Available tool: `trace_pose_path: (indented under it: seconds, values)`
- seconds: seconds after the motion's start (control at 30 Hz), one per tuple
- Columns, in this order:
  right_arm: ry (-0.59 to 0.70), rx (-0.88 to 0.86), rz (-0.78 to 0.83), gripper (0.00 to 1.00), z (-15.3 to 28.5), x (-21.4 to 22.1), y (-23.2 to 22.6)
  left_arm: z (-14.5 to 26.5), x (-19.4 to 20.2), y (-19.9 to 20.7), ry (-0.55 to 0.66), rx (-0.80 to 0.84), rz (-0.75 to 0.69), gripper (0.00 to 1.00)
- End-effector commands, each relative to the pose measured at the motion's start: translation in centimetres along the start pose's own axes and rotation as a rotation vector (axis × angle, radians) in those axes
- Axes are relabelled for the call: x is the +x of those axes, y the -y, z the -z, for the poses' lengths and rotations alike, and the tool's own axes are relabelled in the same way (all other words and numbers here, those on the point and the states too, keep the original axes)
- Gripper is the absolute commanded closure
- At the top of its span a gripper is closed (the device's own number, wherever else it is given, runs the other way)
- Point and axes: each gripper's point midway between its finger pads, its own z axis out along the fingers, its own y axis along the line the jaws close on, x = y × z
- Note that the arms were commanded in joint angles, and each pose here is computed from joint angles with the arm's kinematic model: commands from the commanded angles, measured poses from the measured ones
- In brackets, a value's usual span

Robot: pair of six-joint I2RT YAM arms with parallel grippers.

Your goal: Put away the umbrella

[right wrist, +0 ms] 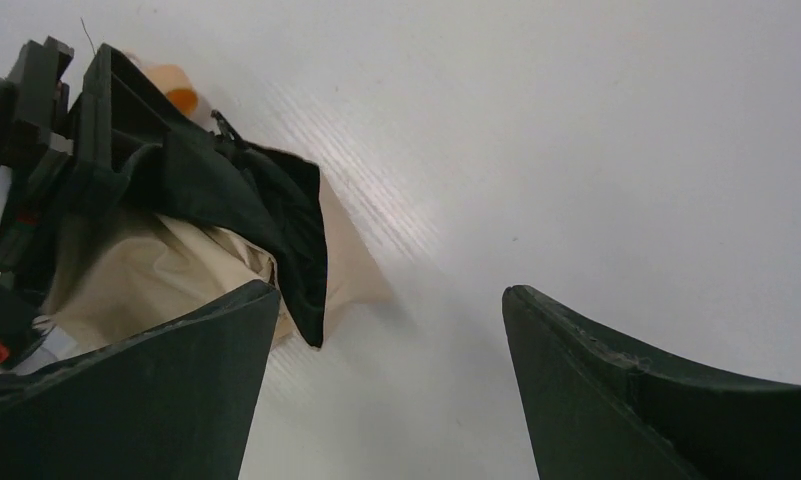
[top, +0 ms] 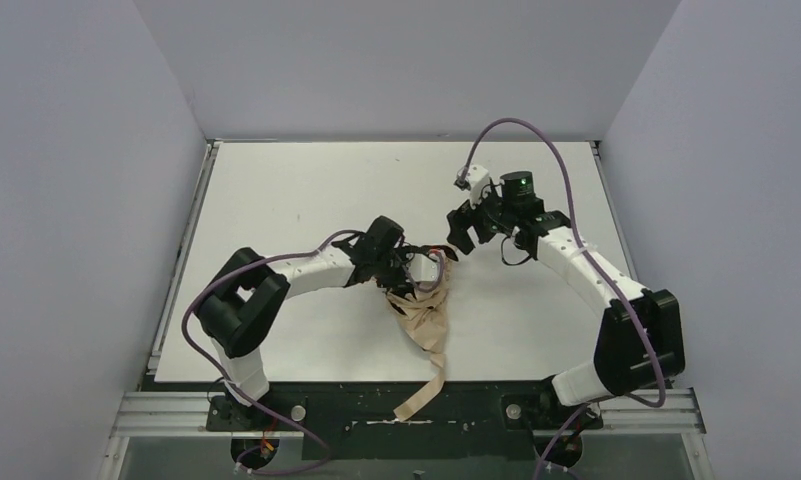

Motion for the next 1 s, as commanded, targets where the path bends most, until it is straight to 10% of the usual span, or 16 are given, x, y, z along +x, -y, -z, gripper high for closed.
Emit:
trace_pose_path:
  seconds: [0.0,0.97]
  values:
    - [-0.038,-0.147,0.094,0.15,-0.9,0.1,-1.1,0.5,-1.3,-3.4,0.043,-0.248,-0.161,1.0]
    - [-0.439,-0.491,0.011,0.2,-7.0,9.9,-8.9,-0.8,-0.5,-1.6,-0.018,-0.395,-0.299,1.0]
